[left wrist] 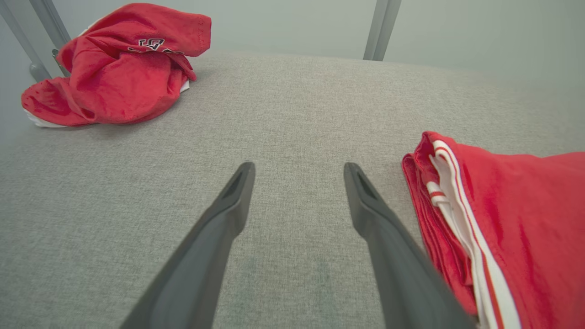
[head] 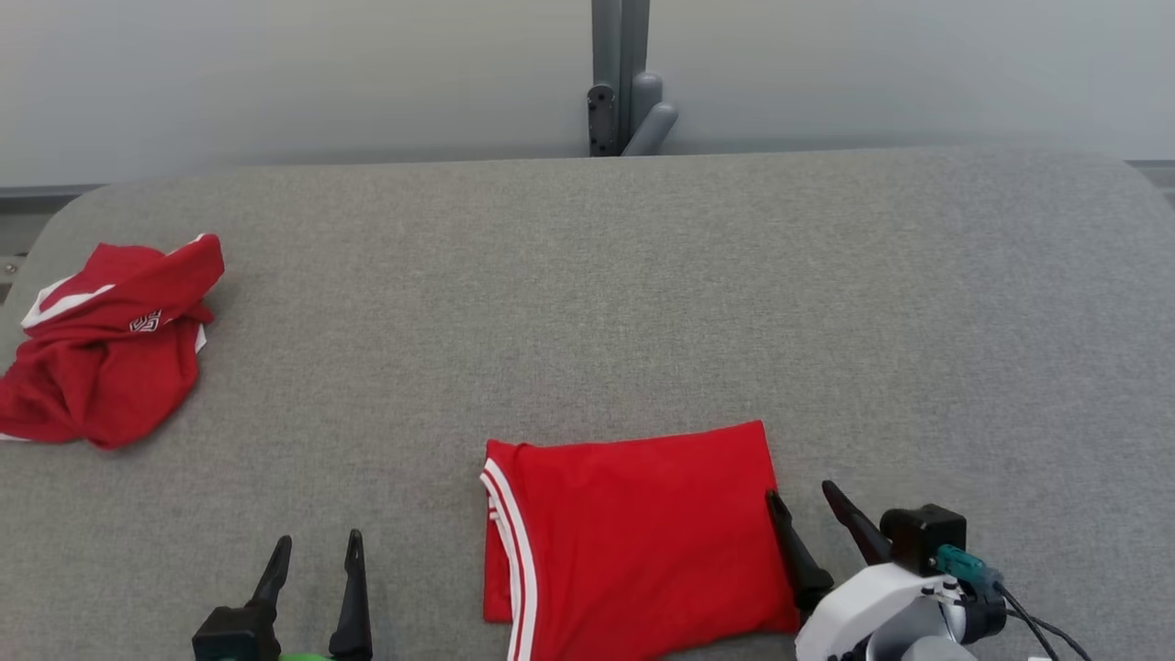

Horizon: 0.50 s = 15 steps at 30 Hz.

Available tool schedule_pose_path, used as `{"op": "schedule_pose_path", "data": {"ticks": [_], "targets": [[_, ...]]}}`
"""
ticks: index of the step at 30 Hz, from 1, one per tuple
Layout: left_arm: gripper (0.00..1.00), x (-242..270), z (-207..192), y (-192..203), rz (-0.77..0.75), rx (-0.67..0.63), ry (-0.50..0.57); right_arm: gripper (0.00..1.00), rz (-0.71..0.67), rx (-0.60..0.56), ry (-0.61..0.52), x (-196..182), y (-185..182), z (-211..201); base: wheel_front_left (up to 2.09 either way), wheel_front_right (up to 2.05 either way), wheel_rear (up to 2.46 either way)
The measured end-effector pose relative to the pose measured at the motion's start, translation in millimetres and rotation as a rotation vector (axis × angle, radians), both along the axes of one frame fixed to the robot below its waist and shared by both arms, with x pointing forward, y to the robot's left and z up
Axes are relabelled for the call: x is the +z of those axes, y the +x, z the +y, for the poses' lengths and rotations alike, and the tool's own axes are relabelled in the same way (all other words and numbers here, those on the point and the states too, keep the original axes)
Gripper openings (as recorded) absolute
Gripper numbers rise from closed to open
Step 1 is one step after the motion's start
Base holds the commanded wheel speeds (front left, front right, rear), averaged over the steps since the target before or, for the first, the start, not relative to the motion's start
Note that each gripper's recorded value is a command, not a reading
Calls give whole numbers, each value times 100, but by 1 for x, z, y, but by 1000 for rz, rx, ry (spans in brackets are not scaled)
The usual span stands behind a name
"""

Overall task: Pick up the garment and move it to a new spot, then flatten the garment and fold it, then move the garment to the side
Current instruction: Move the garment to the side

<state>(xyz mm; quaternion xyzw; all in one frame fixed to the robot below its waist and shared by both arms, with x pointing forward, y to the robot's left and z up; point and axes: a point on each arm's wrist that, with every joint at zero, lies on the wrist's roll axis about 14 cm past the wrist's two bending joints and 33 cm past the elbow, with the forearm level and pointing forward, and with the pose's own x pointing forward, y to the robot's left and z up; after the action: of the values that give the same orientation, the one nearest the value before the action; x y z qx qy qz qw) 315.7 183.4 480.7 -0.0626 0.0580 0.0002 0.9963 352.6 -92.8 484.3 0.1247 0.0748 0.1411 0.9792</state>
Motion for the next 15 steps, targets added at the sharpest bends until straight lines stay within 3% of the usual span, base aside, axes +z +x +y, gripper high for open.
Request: {"op": "schedule_pose_path", "data": {"ticks": [11,12,13,14,15], "targets": [[100,-6,10,9,24,35,1,100,184,93,-18,-50,24,31,0,0,0],[100,-7,12,10,26,39,2,44,191,101,-12,-51,26,34,0,0,0],[100,-7,13,10,29,43,3,44,198,108,-6,-52,28,37,0,0,0],[100,-9,14,10,33,48,3,0,202,119,-7,-53,30,41,0,0,0],[100,-10,16,9,38,52,4,0,206,124,-2,-54,31,43,0,0,0]]}}
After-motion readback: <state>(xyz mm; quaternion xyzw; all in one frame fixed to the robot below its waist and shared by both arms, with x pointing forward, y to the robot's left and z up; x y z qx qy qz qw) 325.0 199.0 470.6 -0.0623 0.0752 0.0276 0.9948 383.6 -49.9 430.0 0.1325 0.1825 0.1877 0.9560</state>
